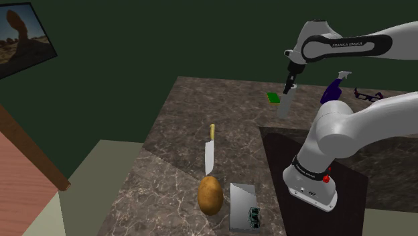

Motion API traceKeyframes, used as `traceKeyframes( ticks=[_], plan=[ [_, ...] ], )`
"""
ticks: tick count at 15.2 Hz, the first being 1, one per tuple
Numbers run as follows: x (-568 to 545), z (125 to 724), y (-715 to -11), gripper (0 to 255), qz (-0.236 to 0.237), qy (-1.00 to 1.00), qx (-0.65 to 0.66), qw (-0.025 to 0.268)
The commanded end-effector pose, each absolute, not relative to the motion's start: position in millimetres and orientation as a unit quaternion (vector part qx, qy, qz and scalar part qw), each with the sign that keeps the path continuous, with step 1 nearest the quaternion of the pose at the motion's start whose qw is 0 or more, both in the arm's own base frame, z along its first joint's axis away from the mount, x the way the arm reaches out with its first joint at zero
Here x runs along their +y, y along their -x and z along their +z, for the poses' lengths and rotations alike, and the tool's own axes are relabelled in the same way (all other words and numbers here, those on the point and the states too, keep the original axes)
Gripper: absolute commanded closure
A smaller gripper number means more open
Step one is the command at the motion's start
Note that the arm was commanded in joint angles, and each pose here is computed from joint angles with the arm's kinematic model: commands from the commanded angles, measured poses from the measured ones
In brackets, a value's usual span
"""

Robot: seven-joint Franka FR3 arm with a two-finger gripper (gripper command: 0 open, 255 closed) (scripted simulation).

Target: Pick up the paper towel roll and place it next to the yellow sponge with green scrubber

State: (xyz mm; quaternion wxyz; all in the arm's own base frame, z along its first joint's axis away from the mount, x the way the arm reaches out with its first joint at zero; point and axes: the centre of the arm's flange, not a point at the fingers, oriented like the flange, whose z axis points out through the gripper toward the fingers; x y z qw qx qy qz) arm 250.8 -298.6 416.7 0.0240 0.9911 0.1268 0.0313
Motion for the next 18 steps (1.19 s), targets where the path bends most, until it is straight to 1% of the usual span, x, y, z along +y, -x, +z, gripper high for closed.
traceKeyframes(
  ticks=[1, 2, 7, 11, 18],
  plan=[
    [-298.6, 416.6, -250.8, 255, 0.031, -0.991, 0.127, 0.024],
    [-298.6, 416.6, -250.8, 0, 0.031, -0.991, 0.127, 0.024],
    [-298.6, 416.6, -250.8, 0, 0.031, -0.991, 0.127, 0.024],
    [-296.7, 466.4, -247.4, 0, 0.031, -0.991, 0.127, 0.024],
    [-296.7, 466.4, -247.4, 0, 0.031, -0.991, 0.127, 0.024]
  ],
)
